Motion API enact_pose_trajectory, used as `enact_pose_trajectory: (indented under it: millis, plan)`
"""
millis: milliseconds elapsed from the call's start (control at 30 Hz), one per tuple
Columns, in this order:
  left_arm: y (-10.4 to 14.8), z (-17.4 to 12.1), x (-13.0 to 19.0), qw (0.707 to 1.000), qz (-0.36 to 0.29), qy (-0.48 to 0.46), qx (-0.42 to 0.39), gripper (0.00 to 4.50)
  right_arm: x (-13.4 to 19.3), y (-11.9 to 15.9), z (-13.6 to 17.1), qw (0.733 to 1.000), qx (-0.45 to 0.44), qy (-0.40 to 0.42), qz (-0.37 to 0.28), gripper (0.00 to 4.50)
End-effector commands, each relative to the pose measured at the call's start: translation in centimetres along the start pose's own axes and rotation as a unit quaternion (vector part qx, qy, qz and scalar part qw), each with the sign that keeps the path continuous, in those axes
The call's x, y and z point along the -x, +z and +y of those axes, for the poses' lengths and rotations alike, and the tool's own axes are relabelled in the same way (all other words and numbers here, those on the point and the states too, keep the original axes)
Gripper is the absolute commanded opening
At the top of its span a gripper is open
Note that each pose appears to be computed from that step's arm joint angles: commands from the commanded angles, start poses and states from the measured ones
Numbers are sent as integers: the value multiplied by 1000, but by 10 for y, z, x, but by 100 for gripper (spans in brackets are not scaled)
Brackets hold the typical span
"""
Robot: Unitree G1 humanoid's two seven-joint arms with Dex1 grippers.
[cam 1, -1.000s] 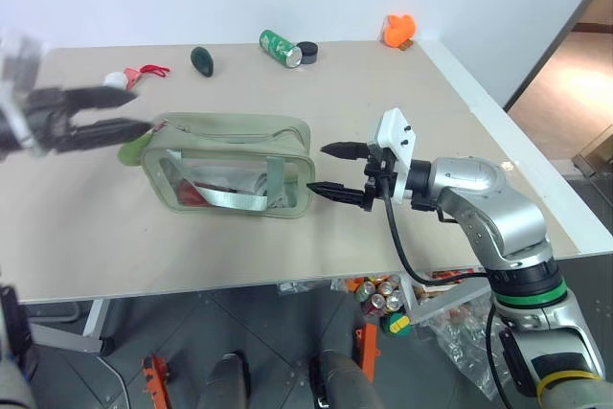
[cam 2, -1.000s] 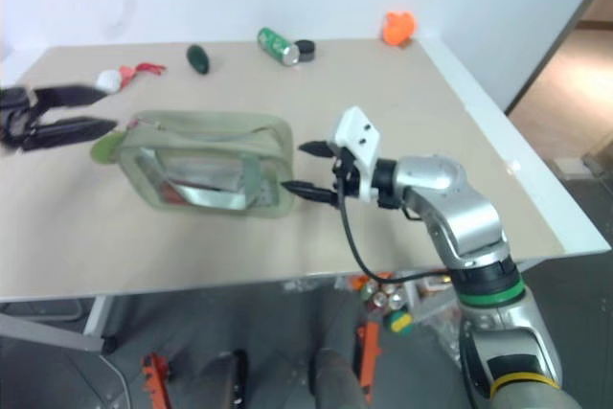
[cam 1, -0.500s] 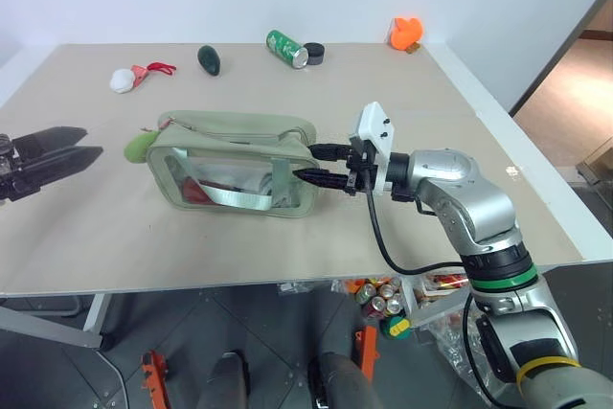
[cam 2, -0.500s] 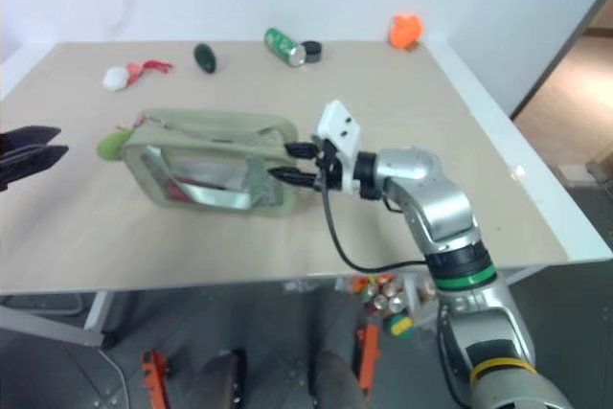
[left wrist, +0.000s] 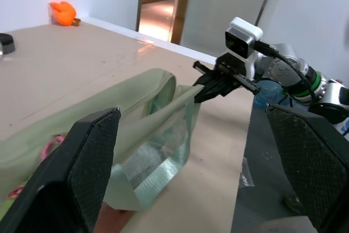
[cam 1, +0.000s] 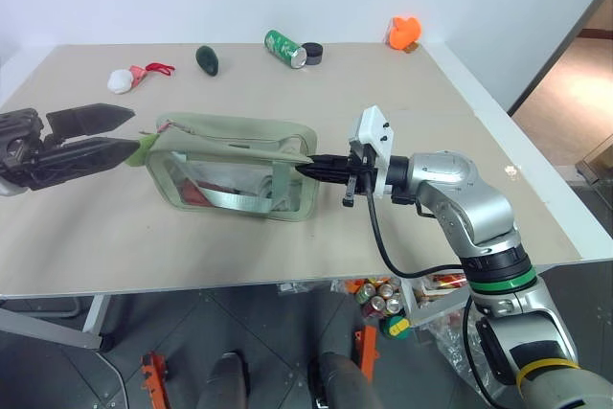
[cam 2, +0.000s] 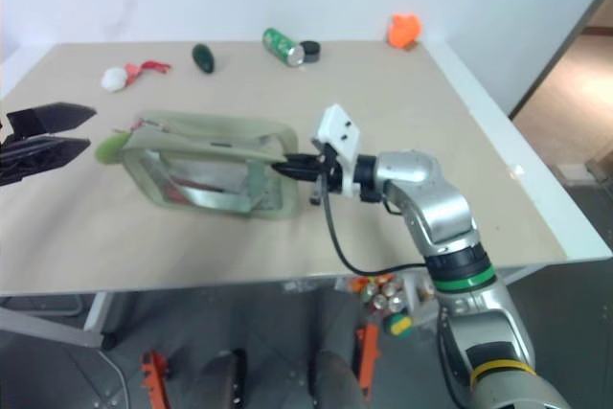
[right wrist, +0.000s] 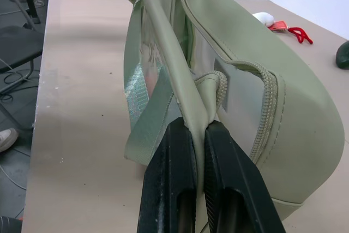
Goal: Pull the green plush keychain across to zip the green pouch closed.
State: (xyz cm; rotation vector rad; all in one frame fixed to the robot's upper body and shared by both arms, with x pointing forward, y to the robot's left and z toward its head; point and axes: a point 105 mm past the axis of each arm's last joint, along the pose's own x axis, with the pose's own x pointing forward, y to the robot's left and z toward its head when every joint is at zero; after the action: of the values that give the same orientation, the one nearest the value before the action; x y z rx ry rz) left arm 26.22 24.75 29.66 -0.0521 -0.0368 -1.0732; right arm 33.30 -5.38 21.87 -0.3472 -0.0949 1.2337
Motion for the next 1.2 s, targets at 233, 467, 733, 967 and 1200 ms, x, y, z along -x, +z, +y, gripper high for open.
enact_pose_trajectory:
  millis: [233,467,733,967,1200]
  plan:
    - [-23,55,44,989,5,143,31,442,3,8,3,1000,24,-4,-4,5]
    - [-58,58,35,989,57,123,55,442,2,7,6,1000,22,0,-3,5]
    - [-66,64,22,989,77,110,54,442,4,6,5,1000,21,-6,-2,5]
    - [-49,64,6,995,40,86,42,322,5,5,6,1000,22,-7,3,0]
    - [-44,59,6,996,39,76,33,77,6,4,7,1000,21,-6,5,0]
